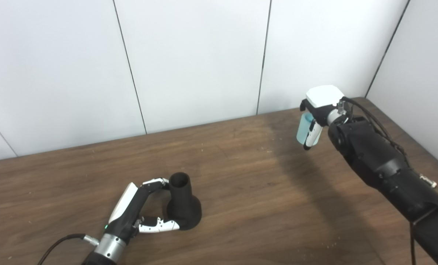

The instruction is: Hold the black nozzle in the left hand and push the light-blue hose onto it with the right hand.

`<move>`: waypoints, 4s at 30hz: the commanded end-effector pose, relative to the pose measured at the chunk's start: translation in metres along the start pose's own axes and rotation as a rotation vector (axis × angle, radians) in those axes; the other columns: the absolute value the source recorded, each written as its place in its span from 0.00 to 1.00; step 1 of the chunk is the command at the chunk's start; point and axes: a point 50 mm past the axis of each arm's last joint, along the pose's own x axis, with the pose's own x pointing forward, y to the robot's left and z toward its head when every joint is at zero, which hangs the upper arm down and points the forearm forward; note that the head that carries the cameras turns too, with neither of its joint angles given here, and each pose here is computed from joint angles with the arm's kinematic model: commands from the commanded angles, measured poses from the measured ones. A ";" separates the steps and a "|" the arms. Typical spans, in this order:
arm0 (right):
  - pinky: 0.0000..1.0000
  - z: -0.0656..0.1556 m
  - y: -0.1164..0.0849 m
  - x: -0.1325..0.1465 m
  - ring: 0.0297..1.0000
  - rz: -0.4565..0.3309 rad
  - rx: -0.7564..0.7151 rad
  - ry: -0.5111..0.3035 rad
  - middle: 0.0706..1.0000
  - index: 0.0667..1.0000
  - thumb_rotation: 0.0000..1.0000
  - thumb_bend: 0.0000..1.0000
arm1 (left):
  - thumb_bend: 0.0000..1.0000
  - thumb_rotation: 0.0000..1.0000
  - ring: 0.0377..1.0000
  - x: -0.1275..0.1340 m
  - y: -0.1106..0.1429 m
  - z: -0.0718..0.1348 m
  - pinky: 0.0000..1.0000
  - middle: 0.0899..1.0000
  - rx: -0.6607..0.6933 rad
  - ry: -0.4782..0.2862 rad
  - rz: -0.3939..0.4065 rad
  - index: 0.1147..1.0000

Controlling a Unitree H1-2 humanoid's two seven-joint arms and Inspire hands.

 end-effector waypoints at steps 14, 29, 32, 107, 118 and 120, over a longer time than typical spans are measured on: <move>0.58 -0.016 -0.043 0.010 0.71 -0.100 -0.020 0.022 0.75 0.70 0.16 0.93 | 0.51 0.08 0.71 -0.023 -0.022 -0.028 0.91 0.55 0.034 0.161 -0.138 0.41; 0.14 -0.023 -0.039 0.015 0.39 -0.099 -0.006 0.001 0.46 0.51 0.00 0.53 | 0.51 0.08 0.71 -0.021 -0.018 -0.025 0.90 0.55 0.039 0.155 -0.145 0.41; 0.15 -0.024 -0.038 0.016 0.39 -0.094 -0.003 -0.001 0.46 0.46 0.00 0.52 | 0.51 0.08 0.71 -0.020 -0.018 -0.025 0.90 0.55 0.040 0.155 -0.145 0.41; 0.14 0.094 -0.185 -0.137 0.22 -0.336 0.060 -0.789 0.36 0.48 0.00 0.52 | 0.51 0.08 0.73 -0.006 -0.066 0.017 0.90 0.57 -0.012 0.187 -0.219 0.41; 0.15 0.104 -0.194 -0.158 0.21 -0.318 0.111 -0.880 0.42 0.45 0.00 0.53 | 0.51 0.08 0.73 -0.009 -0.052 0.015 0.87 0.57 0.006 0.192 -0.231 0.41; 0.15 0.104 -0.196 -0.161 0.21 -0.315 0.119 -0.894 0.43 0.45 0.00 0.53 | 0.51 0.08 0.72 -0.008 -0.051 0.016 0.86 0.57 0.002 0.195 -0.231 0.41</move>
